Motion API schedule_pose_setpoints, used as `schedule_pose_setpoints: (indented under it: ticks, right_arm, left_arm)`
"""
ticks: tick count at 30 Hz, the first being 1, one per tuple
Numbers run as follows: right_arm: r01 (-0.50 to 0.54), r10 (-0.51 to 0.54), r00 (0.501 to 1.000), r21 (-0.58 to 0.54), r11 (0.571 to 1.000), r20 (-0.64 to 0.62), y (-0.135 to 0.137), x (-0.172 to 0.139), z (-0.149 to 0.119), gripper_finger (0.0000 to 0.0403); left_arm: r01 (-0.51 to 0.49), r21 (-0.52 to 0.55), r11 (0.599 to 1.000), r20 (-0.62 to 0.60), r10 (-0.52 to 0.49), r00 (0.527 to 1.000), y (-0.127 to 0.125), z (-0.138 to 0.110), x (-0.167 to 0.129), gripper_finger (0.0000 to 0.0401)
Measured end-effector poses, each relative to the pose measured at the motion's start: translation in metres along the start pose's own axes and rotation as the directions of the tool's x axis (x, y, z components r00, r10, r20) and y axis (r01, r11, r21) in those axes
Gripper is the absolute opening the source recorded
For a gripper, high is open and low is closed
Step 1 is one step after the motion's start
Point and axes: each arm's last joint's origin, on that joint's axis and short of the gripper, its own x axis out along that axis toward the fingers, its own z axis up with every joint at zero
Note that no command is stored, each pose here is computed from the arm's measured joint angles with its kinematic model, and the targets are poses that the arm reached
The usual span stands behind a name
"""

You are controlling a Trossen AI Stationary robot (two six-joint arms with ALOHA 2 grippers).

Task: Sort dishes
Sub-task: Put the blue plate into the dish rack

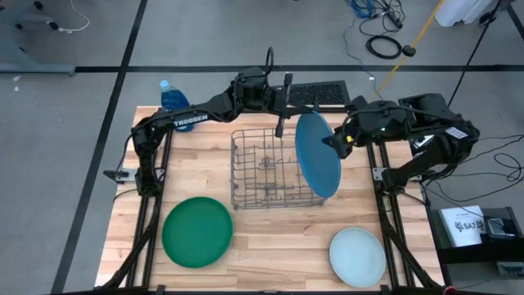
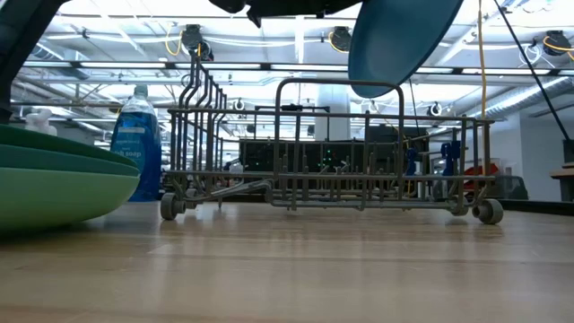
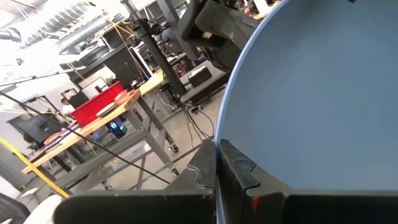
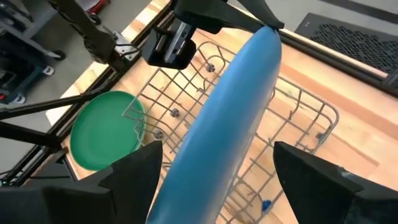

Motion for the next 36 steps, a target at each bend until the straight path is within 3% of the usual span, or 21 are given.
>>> schedule_pose_setpoints:
  ticks: [4,7,15,17,25,36]
  right_arm:
    - [0.016,-0.016,1.0,0.004,1.0,-0.016,0.004,0.007,0.0,0.0291]
    - [0.025,-0.025,0.999,0.001,1.0,-0.028,0.008,0.013,-0.001,0.0255]
    - [0.085,-0.085,0.995,0.009,0.996,-0.049,0.007,0.019,-0.004,0.005]
    - [0.11,-0.11,0.993,0.01,0.994,-0.038,0.005,0.018,-0.005,0.0018]
    - [0.131,-0.13,0.991,0.013,0.991,-0.044,0.0,0.013,-0.006,0.0011]
    - [0.099,-0.099,0.995,-0.002,0.995,-0.028,0.003,0.013,-0.005,0.0007]
  left_arm:
    - [0.005,-0.001,1.0,0.001,-0.005,1.0,-0.001,0.001,0.001,0.0]
    - [0.005,-0.002,1.0,0.001,-0.005,1.0,-0.002,0.001,0.001,0.0]
    - [0.007,0.012,1.0,0.032,-0.008,0.999,0.001,0.008,-0.002,0.0]
    - [0.015,0.01,1.0,0.037,-0.015,0.999,0.0,0.009,-0.002,0.0]
    - [-0.006,0.017,1.0,0.041,0.005,0.999,0.001,0.009,-0.002,0.0016]
    - [-0.074,0.013,0.997,-0.01,0.074,0.997,0.006,0.038,-0.023,0.0141]
